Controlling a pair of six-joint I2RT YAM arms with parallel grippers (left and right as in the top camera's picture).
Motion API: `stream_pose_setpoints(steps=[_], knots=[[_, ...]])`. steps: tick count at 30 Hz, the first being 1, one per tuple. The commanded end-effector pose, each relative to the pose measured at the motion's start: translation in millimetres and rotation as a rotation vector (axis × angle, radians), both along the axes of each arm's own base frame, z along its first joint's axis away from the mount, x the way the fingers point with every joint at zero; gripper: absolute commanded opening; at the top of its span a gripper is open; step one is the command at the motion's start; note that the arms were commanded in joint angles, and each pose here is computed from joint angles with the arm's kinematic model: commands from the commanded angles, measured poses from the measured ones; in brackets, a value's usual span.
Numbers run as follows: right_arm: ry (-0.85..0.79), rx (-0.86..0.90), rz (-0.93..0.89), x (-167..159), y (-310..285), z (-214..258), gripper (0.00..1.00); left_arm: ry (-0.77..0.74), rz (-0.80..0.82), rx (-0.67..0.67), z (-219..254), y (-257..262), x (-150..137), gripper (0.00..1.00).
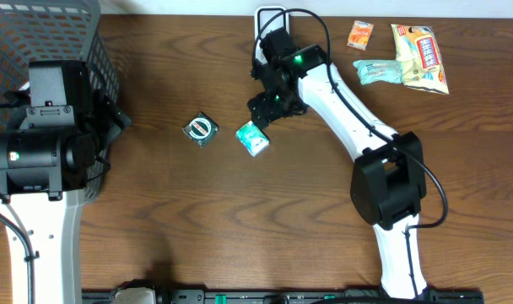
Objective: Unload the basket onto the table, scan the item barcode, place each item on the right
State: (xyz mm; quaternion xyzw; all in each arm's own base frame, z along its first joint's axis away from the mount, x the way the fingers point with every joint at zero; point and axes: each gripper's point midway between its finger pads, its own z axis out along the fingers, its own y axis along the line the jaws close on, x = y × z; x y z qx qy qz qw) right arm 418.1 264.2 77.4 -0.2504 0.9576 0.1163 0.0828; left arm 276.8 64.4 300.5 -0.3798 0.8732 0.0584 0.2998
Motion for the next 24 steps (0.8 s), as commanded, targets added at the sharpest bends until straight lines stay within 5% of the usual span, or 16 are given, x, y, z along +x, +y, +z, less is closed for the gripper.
stream_pose_setpoints(steps=[1,11,17,24], knots=[[0.12,0.15,0.162,-21,29,-27,0.78,-0.004,0.016,0.006,2,4,-1,0.98],[0.262,0.292,0.169,-31,33,-53,0.63,-0.004,0.016,0.006,2,4,-1,0.98],[0.273,0.277,0.165,-34,31,-58,0.31,-0.004,0.016,0.006,2,4,-1,0.98],[0.278,0.233,0.154,-37,23,-70,0.41,-0.005,0.016,0.006,2,4,-1,0.98]])
